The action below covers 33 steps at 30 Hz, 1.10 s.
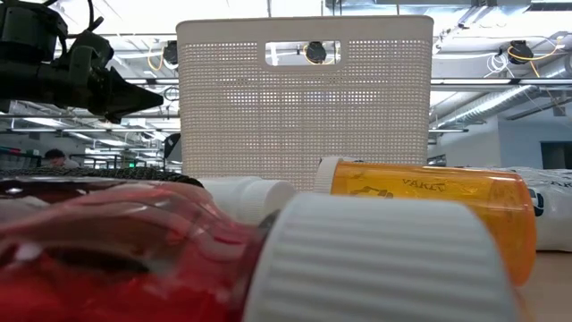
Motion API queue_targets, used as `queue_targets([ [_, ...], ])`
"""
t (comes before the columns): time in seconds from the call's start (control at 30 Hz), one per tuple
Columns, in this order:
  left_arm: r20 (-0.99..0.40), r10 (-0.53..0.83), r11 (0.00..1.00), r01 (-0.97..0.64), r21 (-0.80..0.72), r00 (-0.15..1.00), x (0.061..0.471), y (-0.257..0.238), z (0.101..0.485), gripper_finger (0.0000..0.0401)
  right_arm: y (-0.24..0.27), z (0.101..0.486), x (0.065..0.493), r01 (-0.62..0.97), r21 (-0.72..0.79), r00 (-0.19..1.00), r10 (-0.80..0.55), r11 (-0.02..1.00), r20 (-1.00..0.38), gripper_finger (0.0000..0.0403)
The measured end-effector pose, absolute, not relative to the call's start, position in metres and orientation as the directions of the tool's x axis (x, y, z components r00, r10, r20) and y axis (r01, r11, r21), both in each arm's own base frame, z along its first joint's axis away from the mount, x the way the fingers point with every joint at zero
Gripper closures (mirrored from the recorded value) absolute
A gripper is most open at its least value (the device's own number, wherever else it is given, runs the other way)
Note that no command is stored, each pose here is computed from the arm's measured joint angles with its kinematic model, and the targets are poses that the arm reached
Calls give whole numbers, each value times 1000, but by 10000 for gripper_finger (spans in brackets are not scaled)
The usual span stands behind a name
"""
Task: Pick & place medical supplies in basket/bin
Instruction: Put the green bandage into the white bin
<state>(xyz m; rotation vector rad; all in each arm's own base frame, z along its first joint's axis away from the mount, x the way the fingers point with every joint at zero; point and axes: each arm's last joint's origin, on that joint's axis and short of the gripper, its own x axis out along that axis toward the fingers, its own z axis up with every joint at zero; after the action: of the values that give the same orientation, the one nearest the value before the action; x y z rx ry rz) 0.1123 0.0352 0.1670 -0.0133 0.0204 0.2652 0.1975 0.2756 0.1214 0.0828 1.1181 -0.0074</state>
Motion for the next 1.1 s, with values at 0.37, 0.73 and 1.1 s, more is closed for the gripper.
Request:
queue_targets([
  [0.37, -22, 262, 965, -263, -10, 965, 112, 35, 167, 368, 264, 148, 192, 7, 10, 484, 5, 1000, -875, 330],
  [0.73, -21, 262, 965, -262, -4, 965, 112, 35, 167, 368, 250, 226, 190, -150, -74, 759, 67, 986, -647, 325],
  [1.1, -21, 262, 965, -262, -5, 965, 112, 35, 167, 368, 210, 249, 182, -359, -171, 897, 288, 918, -336, 335],
])
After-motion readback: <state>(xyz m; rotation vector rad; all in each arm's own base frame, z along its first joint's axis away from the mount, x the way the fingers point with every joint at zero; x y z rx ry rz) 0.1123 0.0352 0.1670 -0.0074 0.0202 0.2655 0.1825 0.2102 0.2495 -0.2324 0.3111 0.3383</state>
